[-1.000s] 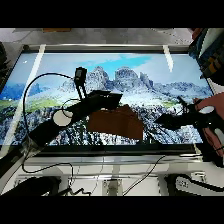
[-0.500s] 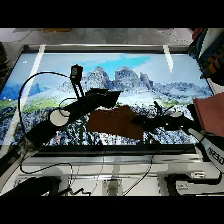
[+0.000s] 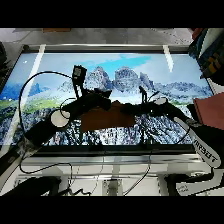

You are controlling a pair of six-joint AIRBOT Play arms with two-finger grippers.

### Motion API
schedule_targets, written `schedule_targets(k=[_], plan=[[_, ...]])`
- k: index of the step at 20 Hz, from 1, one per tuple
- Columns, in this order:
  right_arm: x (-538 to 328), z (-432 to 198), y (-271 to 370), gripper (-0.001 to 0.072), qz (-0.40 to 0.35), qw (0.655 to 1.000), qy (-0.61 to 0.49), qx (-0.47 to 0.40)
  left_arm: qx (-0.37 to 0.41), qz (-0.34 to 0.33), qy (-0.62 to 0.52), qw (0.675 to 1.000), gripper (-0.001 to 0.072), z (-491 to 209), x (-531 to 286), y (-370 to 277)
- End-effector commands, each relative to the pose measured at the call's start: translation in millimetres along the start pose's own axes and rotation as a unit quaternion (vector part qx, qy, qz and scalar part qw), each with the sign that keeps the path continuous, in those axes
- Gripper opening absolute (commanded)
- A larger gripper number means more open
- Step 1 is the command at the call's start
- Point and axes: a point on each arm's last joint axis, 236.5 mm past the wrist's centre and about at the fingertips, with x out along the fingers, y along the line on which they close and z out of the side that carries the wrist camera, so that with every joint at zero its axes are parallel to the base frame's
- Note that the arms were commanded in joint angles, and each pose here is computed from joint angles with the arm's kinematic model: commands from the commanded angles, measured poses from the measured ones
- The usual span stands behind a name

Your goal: Fold the clothes and pants, and hang the long-sleeved shirts on hangers.

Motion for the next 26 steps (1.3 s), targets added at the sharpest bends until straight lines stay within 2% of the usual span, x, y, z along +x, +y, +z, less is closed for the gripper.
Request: schedule_targets(k=[1,5,8,9,11,13,15,18,20,25,26], plan=[[-38.0,48.1,36.7,0.0012,0.035,0.998,-0.041,-0.033,0.112,0.027,0.053,0.992,0.0014,-20.8,-4.8,29.8],[-136.3,112.7,40.3,0.0012,0.032,0.989,-0.137,-0.037,0.153,0.075,0.198,0.965,0.0014,-77.1,-37.5,105.8],[-229.8,140.3,22.3,0.0012,-0.015,0.976,-0.217,-0.035,0.119,0.211,0.304,0.921,0.0014,-110.3,-99.2,202.8],[-260.9,144.1,15.1,0.0012,-0.034,0.969,-0.241,-0.034,0.076,0.267,0.323,0.905,0.0014,-117.7,-125.0,232.4],[-327.0,145.3,-5.6,0.0013,-0.09,0.95,-0.297,-0.021,-0.076,0.371,0.31,0.872,0.0015,-131.6,-174.9,279.6],[-394.4,132.8,-35.2,0.0012,-0.161,0.922,-0.351,0.021,-0.167,0.429,0.296,0.837,0.0015,-143.2,-215.5,306.7],[-458.6,106.4,-69.3,0.0012,-0.236,0.881,-0.399,0.095,-0.186,0.445,0.317,0.817,0.0014,-154.9,-241.0,315.2],[-544.6,48.3,-118.3,0.0012,-0.338,0.787,-0.464,0.228,-0.199,0.449,0.328,0.807,0.0014,-161.4,-249.9,314.7],[-578.0,2.9,-143.3,0.0012,-0.375,0.724,-0.485,0.317,-0.198,0.445,0.328,0.81,0.0014,-161.1,-246.5,312.6],[-567.0,-104.5,-182.0,0.0021,-0.425,0.65,-0.391,0.493,-0.193,0.44,0.329,0.813,0.0015,-160.3,-241.8,309.7],[-563.2,-113.3,-183.1,0.0116,-0.413,0.63,-0.393,0.528,-0.193,0.44,0.329,0.813,0.0014,-160.3,-241.8,309.7]])
